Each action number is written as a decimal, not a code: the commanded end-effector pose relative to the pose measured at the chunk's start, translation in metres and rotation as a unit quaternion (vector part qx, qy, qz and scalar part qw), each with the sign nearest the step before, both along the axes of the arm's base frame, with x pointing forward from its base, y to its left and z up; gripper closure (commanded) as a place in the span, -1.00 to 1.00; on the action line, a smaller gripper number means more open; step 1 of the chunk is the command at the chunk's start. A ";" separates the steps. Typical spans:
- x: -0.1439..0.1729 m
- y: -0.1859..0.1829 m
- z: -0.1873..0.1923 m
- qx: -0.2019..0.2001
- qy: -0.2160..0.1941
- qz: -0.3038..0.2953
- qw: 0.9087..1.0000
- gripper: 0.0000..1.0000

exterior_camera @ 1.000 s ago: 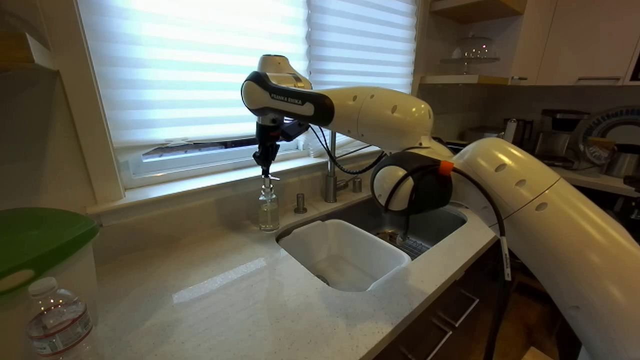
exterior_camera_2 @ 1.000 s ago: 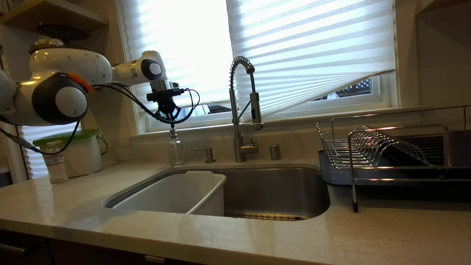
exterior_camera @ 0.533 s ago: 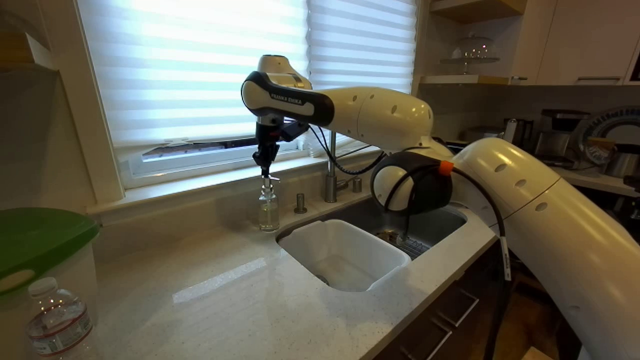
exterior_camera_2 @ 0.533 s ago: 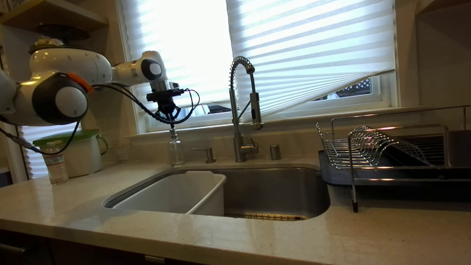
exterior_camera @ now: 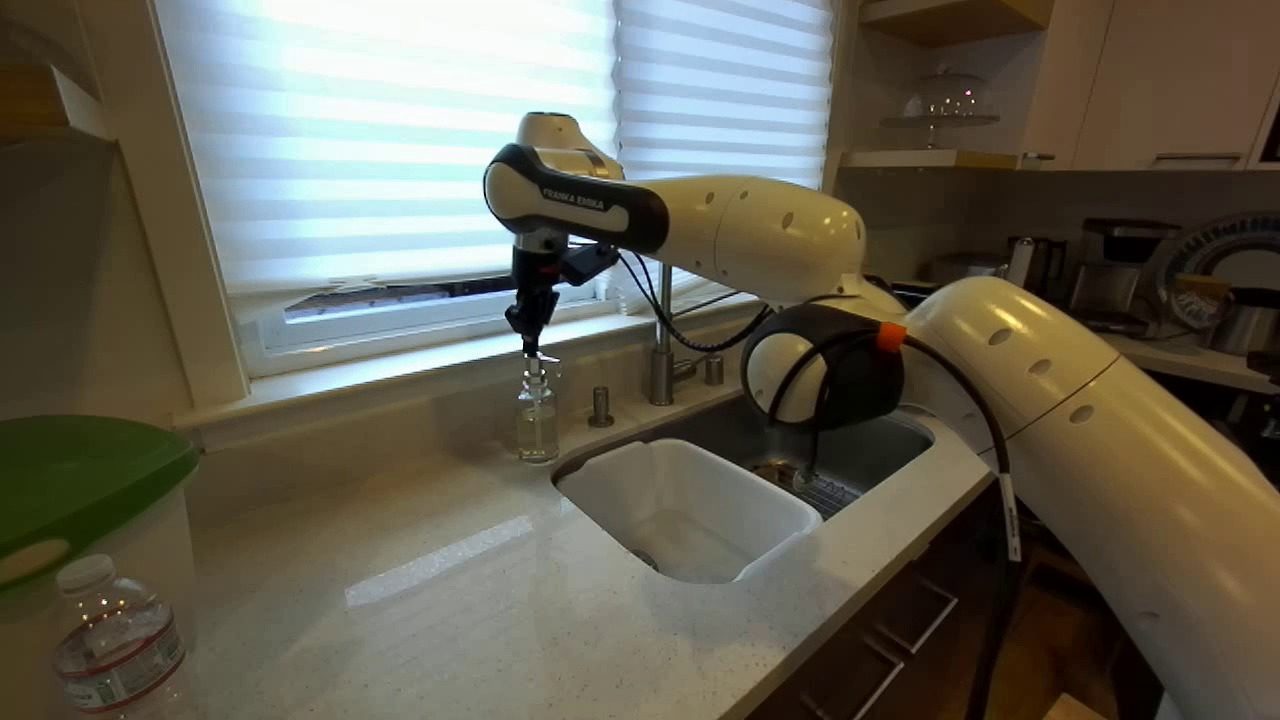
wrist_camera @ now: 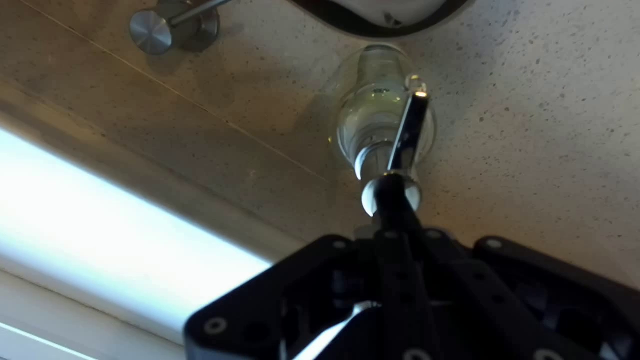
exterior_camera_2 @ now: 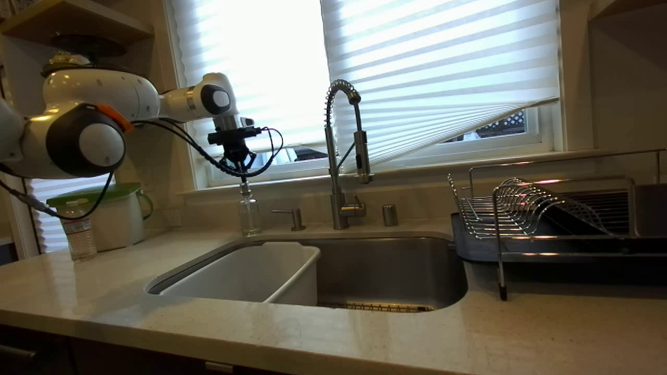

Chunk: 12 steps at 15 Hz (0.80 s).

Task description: Push on the pump of the bottle on the top left of the sink

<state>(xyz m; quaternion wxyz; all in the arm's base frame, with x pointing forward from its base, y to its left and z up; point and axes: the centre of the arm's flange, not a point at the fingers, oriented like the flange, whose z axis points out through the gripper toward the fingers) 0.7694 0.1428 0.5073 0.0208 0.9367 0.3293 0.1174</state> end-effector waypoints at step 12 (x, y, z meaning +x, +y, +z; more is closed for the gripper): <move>0.056 0.009 -0.049 -0.005 0.083 0.002 0.997 1.00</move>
